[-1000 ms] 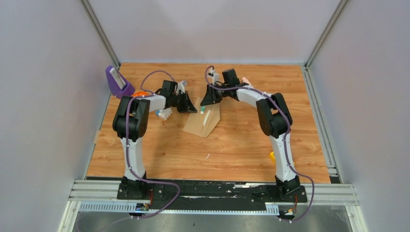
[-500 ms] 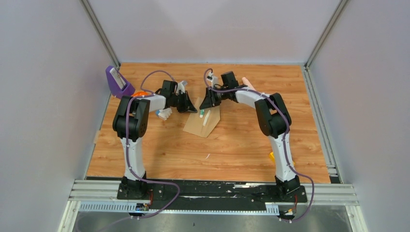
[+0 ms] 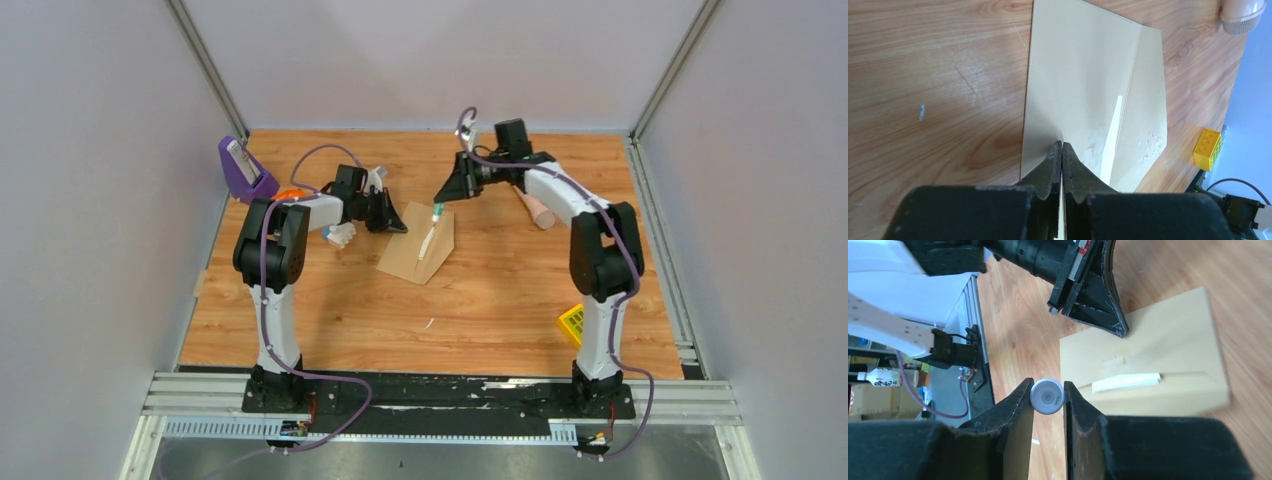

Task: Place the letter into the envelope and seal it
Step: Place the solid glue at the center of the board.

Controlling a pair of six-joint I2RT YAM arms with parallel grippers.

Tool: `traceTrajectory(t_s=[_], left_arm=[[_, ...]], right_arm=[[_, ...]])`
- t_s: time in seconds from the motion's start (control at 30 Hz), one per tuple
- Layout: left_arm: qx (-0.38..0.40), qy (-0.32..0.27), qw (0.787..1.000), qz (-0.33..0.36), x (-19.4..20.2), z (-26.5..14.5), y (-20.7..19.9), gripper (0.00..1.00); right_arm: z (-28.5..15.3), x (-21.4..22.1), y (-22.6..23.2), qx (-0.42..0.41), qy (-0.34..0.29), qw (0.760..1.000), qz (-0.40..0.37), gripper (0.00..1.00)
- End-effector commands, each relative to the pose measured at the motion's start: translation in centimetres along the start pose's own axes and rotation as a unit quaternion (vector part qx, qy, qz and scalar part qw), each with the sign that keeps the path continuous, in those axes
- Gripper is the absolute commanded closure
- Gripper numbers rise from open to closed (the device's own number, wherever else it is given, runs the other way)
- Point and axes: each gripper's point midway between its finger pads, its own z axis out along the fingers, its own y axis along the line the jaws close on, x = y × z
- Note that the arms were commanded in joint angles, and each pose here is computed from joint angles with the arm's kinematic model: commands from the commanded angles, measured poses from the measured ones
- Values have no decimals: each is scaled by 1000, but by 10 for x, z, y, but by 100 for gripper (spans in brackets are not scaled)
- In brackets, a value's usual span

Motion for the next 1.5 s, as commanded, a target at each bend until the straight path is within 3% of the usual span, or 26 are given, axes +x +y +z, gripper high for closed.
traceTrajectory(t_s=[0.0, 0.23, 0.33, 0.47, 0.53, 0.57, 0.77, 1.0, 1.2, 1.47], left_arm=[[-24, -15, 999, 20, -12, -6, 3, 94], [-3, -34, 998, 46, -31, -20, -20, 78], [7, -46, 997, 59, -41, -29, -30, 68], [17, -62, 995, 82, -54, -44, -45, 31], [25, -71, 993, 93, -60, -54, -53, 5], [35, -75, 991, 100, -63, -59, -58, 3], [109, -94, 975, 169, -84, -111, -109, 0], [160, -58, 955, 244, -71, -142, -144, 0], [123, -38, 958, 258, -58, -141, -125, 0], [121, -46, 958, 255, -46, -143, -121, 0]], right_arm=[[-74, -13, 24, 5, -7, 1000, -6, 100], [-134, 60, -2, 106, 106, 989, 21, 100], [-148, 74, 0, 106, 105, 988, 42, 100], [-156, 66, 14, 90, 78, 992, 42, 100], [-157, 59, 20, 81, 65, 994, 37, 100], [-157, 56, 23, 76, 59, 995, 36, 100], [-153, 42, 41, 11, 22, 999, 40, 100], [-147, 29, 24, -8, 11, 995, 102, 100], [-141, 67, -25, 59, 90, 977, 185, 100], [-146, 112, -43, 53, 183, 954, 231, 100]])
